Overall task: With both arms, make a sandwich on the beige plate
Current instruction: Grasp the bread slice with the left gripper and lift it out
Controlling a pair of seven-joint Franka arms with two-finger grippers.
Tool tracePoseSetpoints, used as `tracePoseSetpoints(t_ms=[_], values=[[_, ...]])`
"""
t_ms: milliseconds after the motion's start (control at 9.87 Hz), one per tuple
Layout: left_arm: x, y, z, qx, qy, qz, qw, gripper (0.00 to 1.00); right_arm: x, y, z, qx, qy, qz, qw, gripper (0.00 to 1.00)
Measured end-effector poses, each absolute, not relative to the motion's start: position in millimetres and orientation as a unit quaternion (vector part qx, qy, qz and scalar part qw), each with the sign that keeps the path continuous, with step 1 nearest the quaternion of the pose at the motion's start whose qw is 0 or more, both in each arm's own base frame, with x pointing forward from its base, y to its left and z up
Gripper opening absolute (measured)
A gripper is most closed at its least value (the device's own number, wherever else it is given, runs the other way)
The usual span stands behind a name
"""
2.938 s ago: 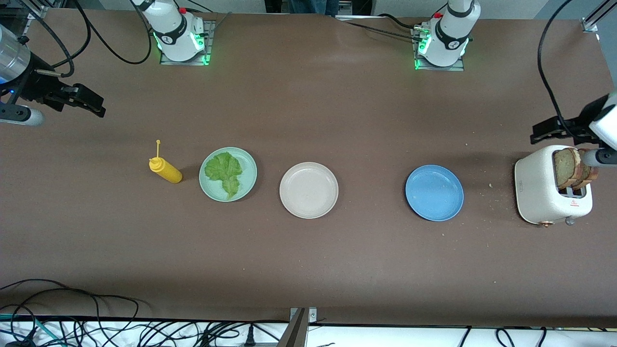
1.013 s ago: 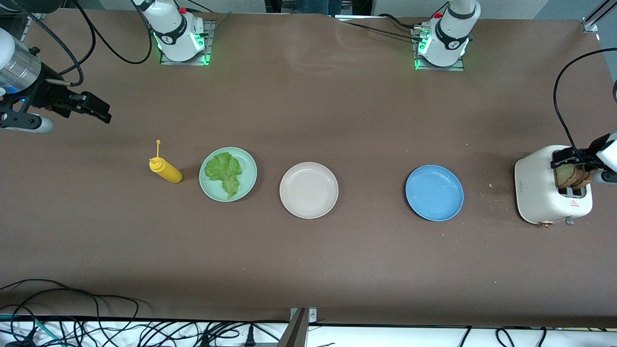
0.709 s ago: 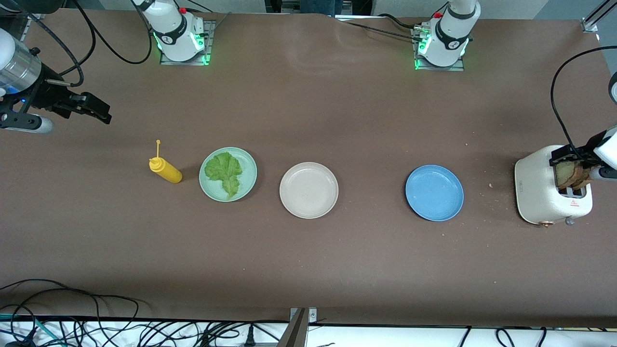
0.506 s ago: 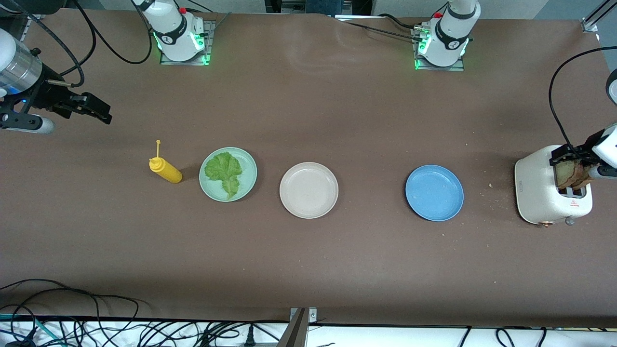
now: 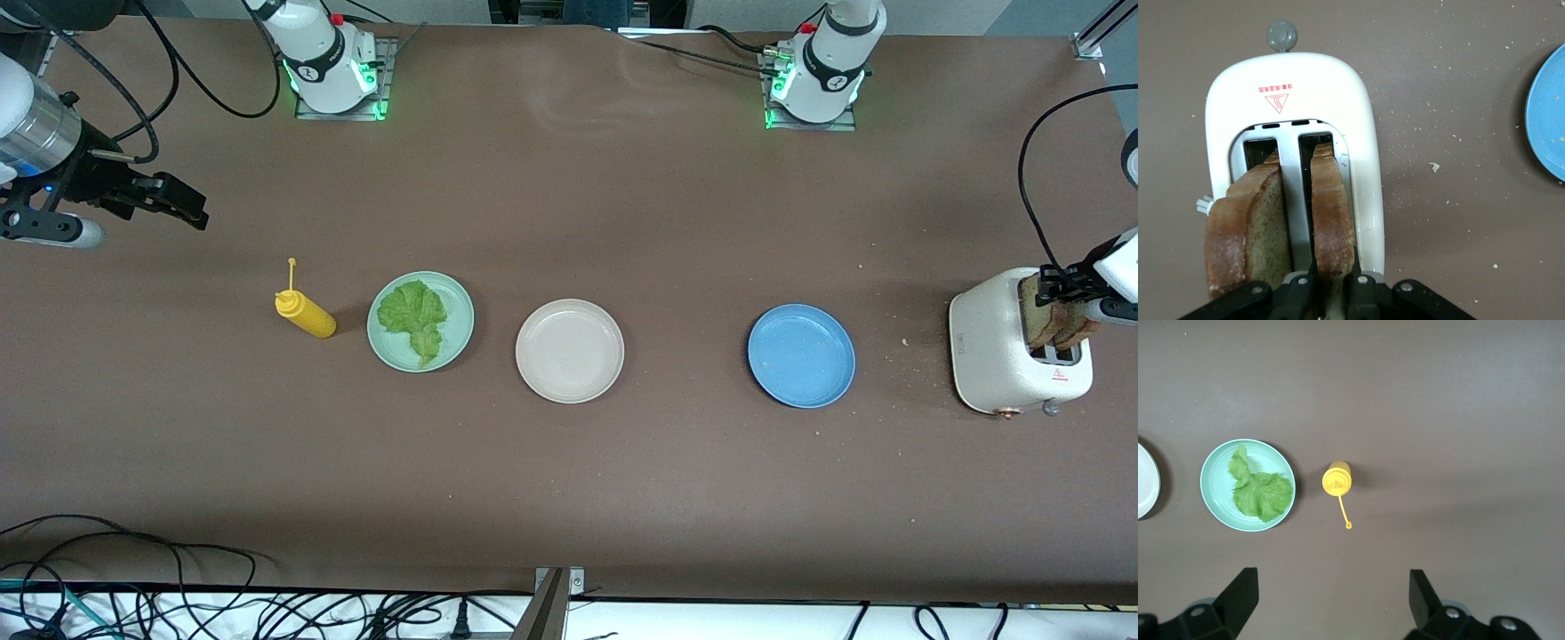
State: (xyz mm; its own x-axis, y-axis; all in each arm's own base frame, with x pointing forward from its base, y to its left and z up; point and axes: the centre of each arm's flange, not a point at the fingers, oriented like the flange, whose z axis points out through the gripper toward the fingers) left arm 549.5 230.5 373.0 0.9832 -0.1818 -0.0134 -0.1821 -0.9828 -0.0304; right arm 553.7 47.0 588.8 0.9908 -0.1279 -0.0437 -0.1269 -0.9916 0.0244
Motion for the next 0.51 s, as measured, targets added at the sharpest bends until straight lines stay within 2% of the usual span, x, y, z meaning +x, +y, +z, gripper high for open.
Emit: tracePoseSetpoints(t_ms=[203, 506], values=[[556, 232, 388, -0.994, 0.106, -0.008, 0.023, 0.14, 554, 47, 588, 0.998, -0.064, -0.023, 0.011, 1.00], [569, 229, 445, -0.992, 0.124, -0.002, 0.020, 0.11, 554, 47, 588, 0.998, -0.064, -0.023, 0.011, 1.00]])
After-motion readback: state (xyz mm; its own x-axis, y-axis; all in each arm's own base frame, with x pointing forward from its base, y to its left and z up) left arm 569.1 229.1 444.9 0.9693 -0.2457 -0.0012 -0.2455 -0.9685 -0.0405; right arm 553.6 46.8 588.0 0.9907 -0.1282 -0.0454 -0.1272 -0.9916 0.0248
